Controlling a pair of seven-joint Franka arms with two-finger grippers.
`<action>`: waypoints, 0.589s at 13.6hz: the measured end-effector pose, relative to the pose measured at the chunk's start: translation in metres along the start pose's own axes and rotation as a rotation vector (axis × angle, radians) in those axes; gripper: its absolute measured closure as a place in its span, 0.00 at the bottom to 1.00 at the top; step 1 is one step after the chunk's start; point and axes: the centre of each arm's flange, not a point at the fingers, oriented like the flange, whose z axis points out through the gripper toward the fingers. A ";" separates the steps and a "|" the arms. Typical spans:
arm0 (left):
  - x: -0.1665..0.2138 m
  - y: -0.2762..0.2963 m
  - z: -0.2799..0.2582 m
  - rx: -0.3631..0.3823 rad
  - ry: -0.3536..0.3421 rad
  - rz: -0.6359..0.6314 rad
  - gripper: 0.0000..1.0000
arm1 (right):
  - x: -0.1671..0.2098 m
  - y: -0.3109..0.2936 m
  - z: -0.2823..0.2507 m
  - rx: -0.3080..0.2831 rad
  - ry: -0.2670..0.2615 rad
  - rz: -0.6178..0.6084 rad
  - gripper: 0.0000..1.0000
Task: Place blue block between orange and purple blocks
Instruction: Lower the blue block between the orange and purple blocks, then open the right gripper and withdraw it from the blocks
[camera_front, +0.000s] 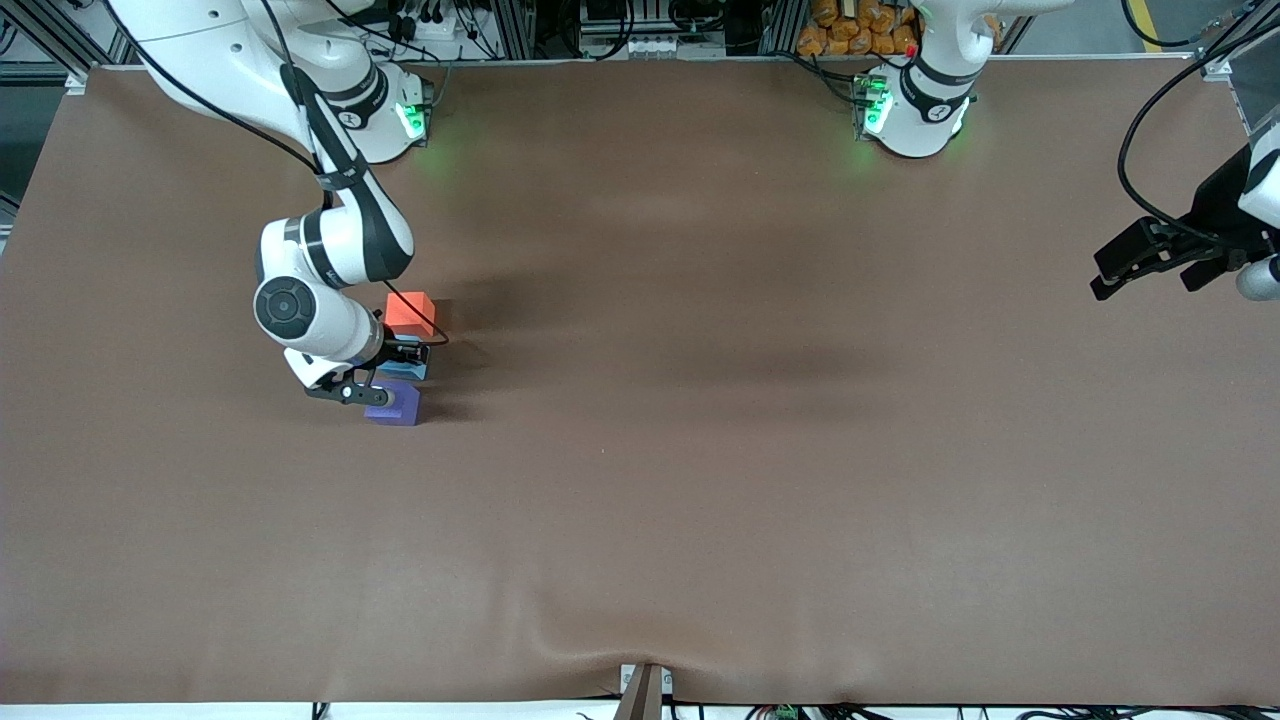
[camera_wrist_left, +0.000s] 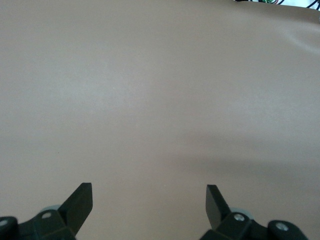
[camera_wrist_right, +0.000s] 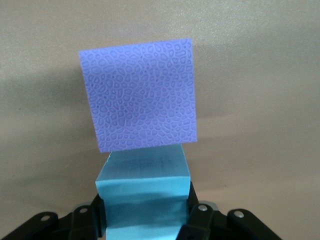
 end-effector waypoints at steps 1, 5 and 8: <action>0.000 0.000 0.000 0.000 0.001 0.000 0.00 | 0.000 0.000 0.002 0.000 0.000 0.000 0.40; 0.001 0.000 0.000 -0.001 0.005 0.000 0.00 | -0.001 0.001 0.006 0.000 0.001 0.001 0.35; 0.001 0.000 0.001 -0.001 0.008 0.000 0.00 | 0.001 0.008 0.009 -0.001 -0.007 0.014 0.07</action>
